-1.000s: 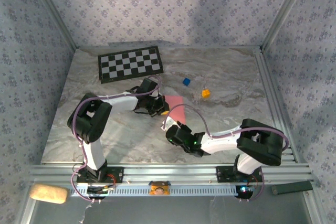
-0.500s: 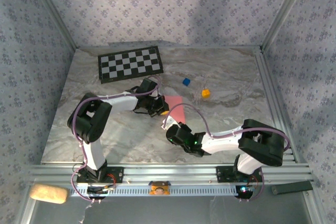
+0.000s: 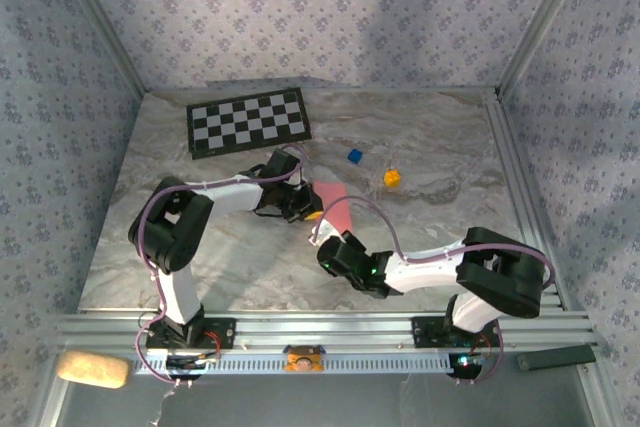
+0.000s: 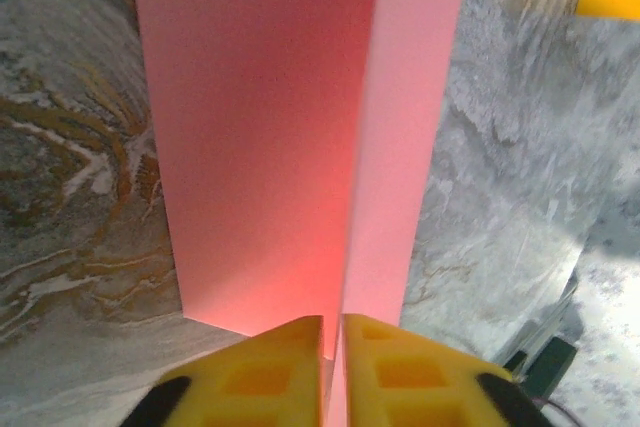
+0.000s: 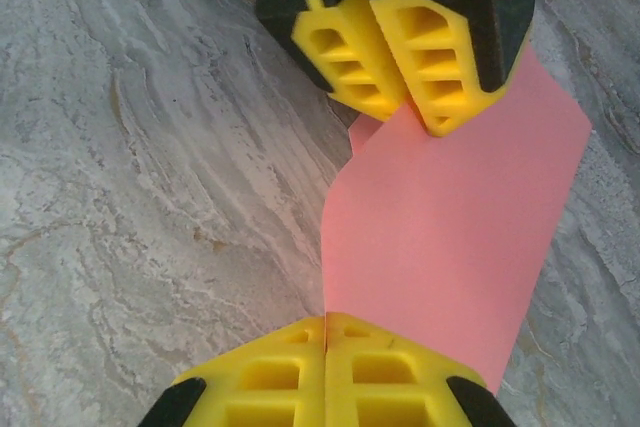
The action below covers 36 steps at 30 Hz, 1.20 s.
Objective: Fold a paper plane with a square sheet of paper (pick it up from the middle)
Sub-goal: Third fold the triangle at the center of the table.
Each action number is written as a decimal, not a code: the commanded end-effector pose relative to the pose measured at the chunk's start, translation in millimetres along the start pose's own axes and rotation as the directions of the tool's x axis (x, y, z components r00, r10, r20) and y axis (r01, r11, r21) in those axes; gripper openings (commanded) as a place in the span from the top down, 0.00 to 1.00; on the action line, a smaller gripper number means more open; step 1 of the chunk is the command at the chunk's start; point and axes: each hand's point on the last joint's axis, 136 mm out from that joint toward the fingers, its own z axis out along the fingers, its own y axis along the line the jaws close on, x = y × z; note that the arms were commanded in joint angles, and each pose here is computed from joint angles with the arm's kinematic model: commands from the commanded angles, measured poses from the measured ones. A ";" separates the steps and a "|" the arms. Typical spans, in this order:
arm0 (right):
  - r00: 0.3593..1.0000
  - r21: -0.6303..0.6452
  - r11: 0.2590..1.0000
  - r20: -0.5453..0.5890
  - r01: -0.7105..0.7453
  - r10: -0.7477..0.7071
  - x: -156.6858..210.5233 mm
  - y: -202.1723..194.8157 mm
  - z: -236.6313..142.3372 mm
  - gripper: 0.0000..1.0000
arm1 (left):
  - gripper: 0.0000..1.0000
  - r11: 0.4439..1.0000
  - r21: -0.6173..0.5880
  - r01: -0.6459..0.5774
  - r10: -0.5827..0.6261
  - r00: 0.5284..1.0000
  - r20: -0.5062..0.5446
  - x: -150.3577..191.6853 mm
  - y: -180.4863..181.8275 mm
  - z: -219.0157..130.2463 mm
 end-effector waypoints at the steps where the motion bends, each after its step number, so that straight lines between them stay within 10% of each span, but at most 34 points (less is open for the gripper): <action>1: 0.997 -0.053 0.996 -0.001 -0.078 0.078 -3.9 -0.3 -5.2 1.00 | 0.76 0.999 -0.021 -0.035 0.035 0.999 0.030 -3.3 -5.9 -15.8; 5: 0.981 -0.221 0.956 -0.036 -0.192 0.189 -9.1 10.6 -7.7 1.00 | 0.58 0.989 -0.133 -0.061 0.073 0.994 0.086 -11.1 3.3 -33.8; 14: 0.878 -0.482 0.736 -0.209 -0.475 0.431 -22.0 11.9 -12.4 1.00 | 0.53 0.985 -0.159 -0.069 0.098 0.979 0.181 -29.5 -2.6 -62.3; 23: 0.774 -0.553 0.548 -0.368 -0.627 0.515 -22.5 4.6 -11.5 1.00 | 0.66 0.984 -0.117 -0.138 0.155 0.976 0.155 -38.3 -23.3 -59.7; 36: 0.745 -0.576 0.483 -0.422 -0.660 0.516 -18.0 14.5 -4.5 1.00 | 0.84 0.988 -0.056 -0.144 0.145 0.989 0.021 -36.6 -30.5 -14.8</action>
